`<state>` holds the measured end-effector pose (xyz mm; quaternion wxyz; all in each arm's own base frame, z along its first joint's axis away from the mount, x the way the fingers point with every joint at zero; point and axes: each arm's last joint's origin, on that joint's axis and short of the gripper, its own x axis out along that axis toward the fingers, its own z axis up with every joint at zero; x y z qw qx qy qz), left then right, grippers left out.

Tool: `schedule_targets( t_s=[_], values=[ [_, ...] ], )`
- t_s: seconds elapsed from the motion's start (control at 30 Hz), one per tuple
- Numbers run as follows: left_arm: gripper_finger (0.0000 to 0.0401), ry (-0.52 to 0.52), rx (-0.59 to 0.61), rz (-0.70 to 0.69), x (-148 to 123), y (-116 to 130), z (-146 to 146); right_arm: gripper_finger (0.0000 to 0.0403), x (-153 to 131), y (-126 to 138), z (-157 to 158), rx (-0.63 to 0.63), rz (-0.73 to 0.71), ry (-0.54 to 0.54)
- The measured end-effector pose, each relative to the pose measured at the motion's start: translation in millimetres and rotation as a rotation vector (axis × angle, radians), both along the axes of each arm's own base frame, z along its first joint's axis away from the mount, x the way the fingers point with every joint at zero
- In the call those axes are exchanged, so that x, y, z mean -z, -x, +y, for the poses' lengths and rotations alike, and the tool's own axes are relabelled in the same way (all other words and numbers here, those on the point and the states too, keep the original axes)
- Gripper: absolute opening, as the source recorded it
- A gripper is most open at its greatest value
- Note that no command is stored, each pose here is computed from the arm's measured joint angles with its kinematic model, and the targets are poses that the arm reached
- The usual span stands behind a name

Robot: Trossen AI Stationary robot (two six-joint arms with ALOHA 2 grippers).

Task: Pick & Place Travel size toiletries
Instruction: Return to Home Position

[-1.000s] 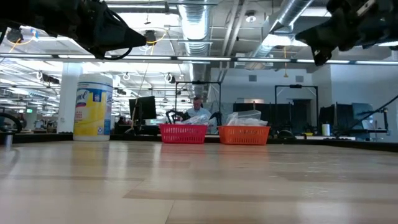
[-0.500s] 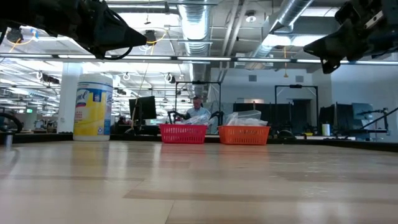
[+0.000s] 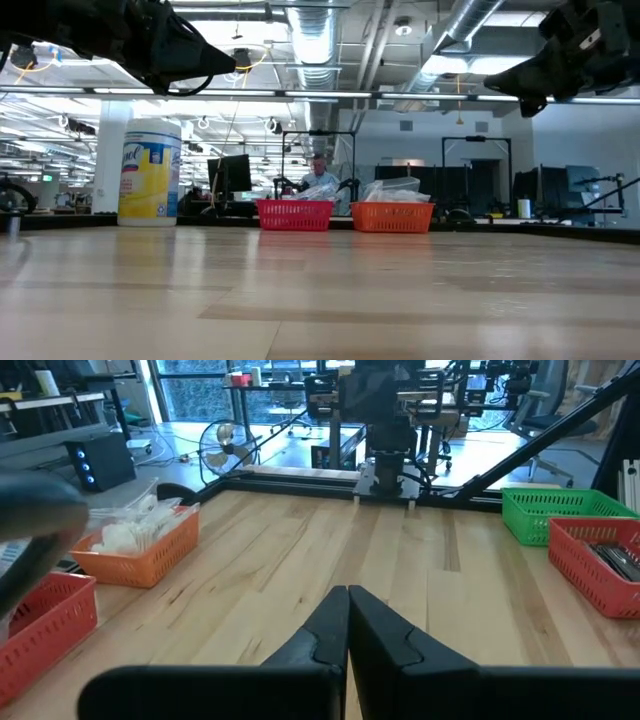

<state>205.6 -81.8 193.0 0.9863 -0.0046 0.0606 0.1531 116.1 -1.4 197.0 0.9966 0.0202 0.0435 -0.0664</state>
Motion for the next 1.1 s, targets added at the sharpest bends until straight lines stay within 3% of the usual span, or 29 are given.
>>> schedule_targets(
  t_s=[0.2, 0.4, 0.77, 0.97, 1.1],
  values=[
    [0.0001, 0.0, 0.0, 0.0, 0, 0, 0, 0.0, 3, 0, -4, 0.013, 0.008, -0.003],
    [0.0001, 0.0, 0.0, 0.001, 0, 0, 0, 0.0, 36, 3, -7, 0.036, -0.016, -0.014],
    [0.0001, -0.064, 0.052, 0.023, 0, 0, -1, 0.0, 37, 6, -7, 0.044, -0.009, -0.013],
    [0.0001, -0.157, 0.132, 0.072, 3, 1, -6, 0.0, 45, 7, -9, 0.075, 0.06, -0.126],
    [0.0001, -0.127, 0.193, 0.051, -3, 5, -6, 0.0, 46, 7, -9, 0.08, 0.063, -0.155]
  ],
)
